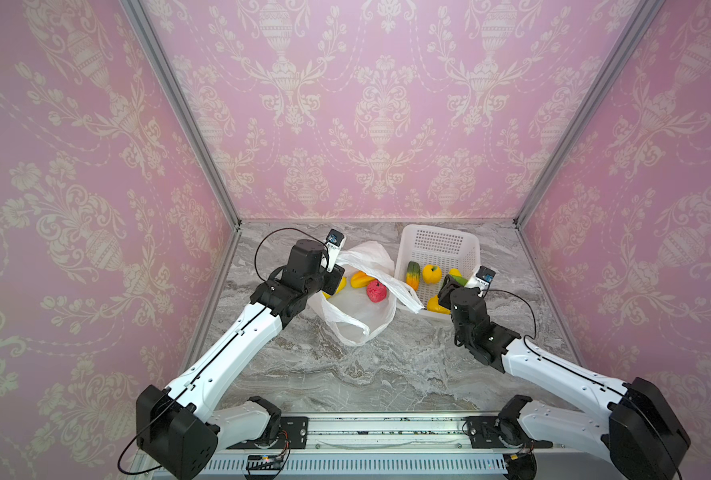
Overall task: Untie the knot of the plastic bag and take out the fruit
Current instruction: 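Lift the green fruit out and carry it over the white basket, then lower the green fruit into the basket and open the right gripper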
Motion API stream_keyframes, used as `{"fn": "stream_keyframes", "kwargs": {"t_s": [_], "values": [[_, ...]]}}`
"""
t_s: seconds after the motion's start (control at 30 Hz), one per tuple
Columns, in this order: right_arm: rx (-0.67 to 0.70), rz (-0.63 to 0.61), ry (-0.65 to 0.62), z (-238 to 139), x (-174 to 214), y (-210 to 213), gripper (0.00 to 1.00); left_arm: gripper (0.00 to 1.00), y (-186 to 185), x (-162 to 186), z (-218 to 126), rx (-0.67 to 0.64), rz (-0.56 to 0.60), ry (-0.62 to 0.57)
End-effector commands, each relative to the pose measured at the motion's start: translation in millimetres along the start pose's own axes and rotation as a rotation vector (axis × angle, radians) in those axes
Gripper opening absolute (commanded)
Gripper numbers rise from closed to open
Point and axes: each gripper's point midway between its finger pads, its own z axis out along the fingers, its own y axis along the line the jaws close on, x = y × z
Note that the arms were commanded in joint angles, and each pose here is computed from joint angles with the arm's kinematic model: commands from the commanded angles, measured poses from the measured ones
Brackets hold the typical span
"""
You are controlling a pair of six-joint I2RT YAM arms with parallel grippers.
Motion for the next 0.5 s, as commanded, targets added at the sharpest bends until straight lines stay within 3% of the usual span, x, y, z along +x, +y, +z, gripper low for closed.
{"fn": "stream_keyframes", "kwargs": {"t_s": [0.0,0.3,0.47], "values": [[-0.013,0.024,0.101,16.4,8.5,13.2,0.39,0.0,6.1,-7.2,-3.5,-0.027,0.005,-0.008],[0.036,-0.008,0.28,63.2,50.9,21.0,0.39,0.0,7.1,-7.0,-4.0,-0.032,0.006,-0.007],[0.015,-0.018,0.353,80.4,68.7,31.1,0.45,0.0,7.6,-6.5,-3.7,-0.036,0.01,-0.007]]}}
